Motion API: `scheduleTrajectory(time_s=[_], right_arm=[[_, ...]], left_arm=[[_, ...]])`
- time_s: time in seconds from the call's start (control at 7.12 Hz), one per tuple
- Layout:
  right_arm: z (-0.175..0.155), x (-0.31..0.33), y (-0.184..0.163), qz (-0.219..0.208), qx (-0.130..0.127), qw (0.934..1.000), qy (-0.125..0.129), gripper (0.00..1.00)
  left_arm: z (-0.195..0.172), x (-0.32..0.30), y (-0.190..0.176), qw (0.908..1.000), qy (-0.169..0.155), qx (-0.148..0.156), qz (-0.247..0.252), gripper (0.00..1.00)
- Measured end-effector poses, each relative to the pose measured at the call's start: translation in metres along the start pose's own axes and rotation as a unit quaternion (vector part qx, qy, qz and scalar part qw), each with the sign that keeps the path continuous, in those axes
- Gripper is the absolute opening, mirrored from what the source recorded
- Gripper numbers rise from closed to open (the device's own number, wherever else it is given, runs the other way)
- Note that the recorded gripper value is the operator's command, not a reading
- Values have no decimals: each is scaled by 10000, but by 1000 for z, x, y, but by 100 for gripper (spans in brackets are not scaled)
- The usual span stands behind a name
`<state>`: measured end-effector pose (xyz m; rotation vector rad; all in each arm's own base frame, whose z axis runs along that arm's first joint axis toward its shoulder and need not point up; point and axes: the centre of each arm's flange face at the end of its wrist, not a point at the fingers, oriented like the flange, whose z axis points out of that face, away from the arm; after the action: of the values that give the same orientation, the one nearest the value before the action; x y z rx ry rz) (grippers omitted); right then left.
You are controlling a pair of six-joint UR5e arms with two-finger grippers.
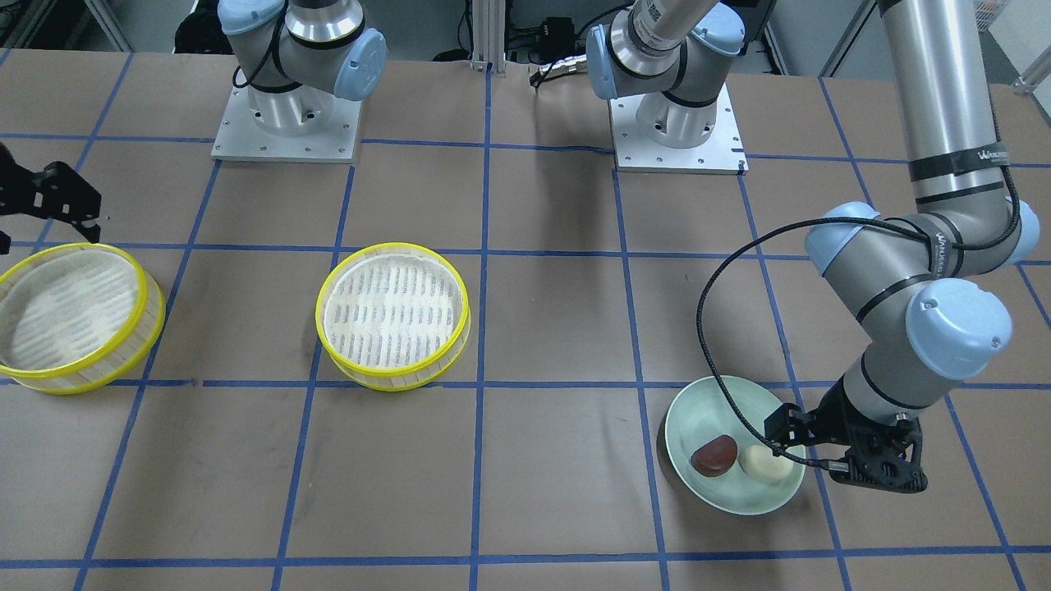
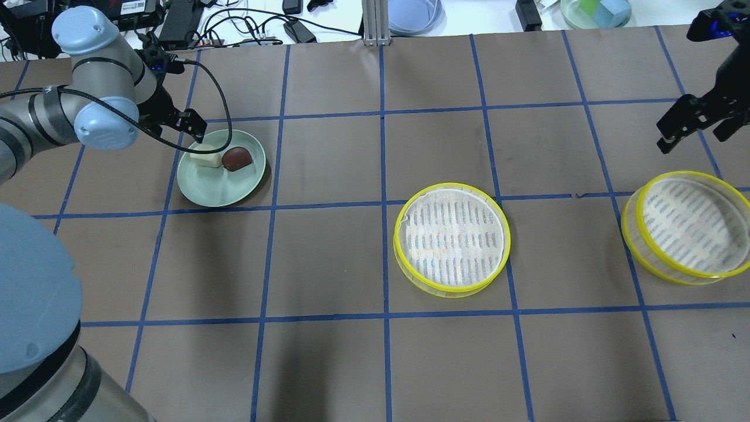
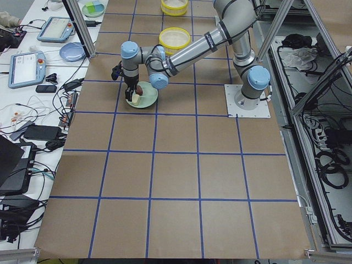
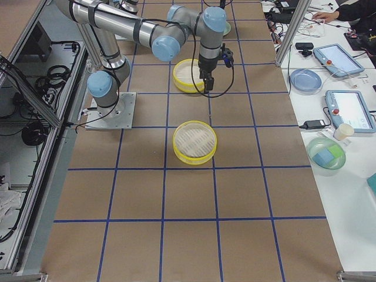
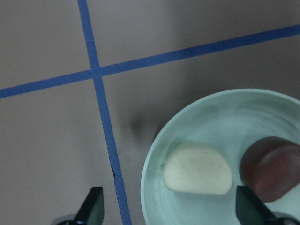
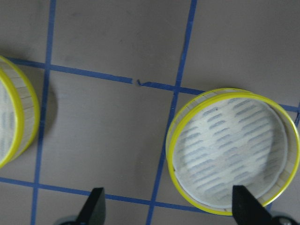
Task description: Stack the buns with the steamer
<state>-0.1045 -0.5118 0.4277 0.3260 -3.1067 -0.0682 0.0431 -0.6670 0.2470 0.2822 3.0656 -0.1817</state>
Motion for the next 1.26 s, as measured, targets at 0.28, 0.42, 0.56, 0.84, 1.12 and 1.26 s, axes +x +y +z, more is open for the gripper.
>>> scheduleTrajectory(time_s=[0.28,0.42,0.56,0.84,1.12,1.26], right_arm=[[52,87,-2,-559,38,9984,40,95],[81,125,-3,-968,110,9952,128,93],[109,156,-1,-1207,124,9925,142,89],[161,200,12,-1190,29,9929,60,79],[195,213,28,-951,-31,9955,-3,68],[205,215,36,-764,-56,9970,-59,58]], left_arm=[[23,-1,-2,9996,153,-47,-215,99],[27,0,-2,9993,193,-66,-301,99],[30,1,-1,9990,221,-91,-371,99],[34,4,1,9985,274,-150,-448,99],[36,9,1,9974,513,-99,-490,100],[38,12,1,9968,598,-99,-521,99]])
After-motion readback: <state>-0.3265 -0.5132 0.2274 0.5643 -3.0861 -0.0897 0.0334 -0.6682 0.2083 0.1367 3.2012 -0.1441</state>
